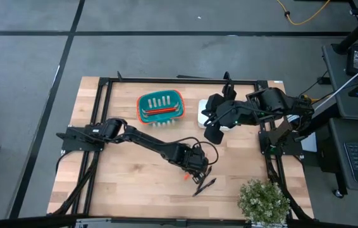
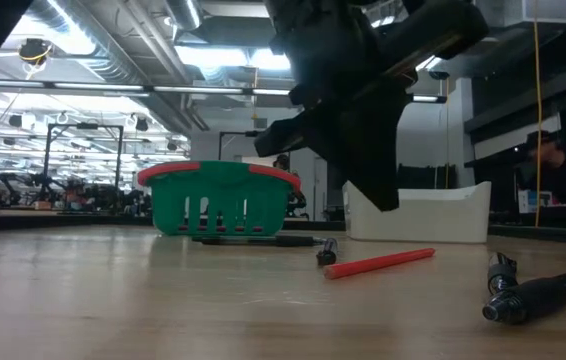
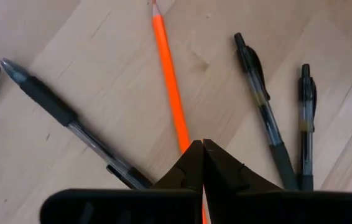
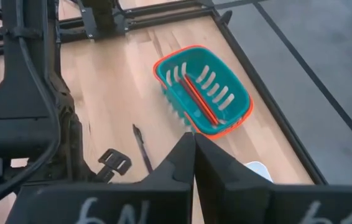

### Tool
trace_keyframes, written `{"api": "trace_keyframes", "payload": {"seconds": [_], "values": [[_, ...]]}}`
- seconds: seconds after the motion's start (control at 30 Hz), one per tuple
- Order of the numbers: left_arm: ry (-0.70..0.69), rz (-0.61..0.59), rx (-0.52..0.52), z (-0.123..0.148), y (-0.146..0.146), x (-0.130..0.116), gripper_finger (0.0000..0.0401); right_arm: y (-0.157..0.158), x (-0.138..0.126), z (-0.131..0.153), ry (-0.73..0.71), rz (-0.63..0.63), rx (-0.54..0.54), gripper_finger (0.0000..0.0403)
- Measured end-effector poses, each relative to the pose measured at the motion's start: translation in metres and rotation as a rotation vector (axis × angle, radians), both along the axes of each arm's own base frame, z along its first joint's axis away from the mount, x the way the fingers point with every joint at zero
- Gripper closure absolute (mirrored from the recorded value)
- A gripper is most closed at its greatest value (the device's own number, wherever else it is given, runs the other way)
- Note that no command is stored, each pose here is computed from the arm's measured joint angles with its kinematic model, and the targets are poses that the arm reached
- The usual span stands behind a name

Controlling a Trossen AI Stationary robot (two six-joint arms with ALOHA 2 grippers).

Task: Sort pens & pencils
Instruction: Put the orange pencil into the blue bin

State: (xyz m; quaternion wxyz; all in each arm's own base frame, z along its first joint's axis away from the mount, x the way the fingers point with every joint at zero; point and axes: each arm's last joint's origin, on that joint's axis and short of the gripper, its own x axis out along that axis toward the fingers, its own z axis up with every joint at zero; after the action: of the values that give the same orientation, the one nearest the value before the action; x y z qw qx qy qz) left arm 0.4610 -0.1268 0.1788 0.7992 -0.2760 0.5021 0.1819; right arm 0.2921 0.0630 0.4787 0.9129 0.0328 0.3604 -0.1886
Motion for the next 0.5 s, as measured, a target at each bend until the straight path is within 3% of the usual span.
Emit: {"api": "trace_keyframes", "payload": {"seconds": [0.3,0.5], "values": [[-0.019,-0.101,0.021,0.0009,-0.0017,0.0018,0.0398,0.0001,0.0005,0.0007,-0.016,-0.015,0.015,0.0393],[-0.058,-0.142,0.013,0.0028,-0.0022,0.0055,0.0362,-0.0006,0.0004,0.0011,-0.023,-0.03,-0.002,0.0393]]}}
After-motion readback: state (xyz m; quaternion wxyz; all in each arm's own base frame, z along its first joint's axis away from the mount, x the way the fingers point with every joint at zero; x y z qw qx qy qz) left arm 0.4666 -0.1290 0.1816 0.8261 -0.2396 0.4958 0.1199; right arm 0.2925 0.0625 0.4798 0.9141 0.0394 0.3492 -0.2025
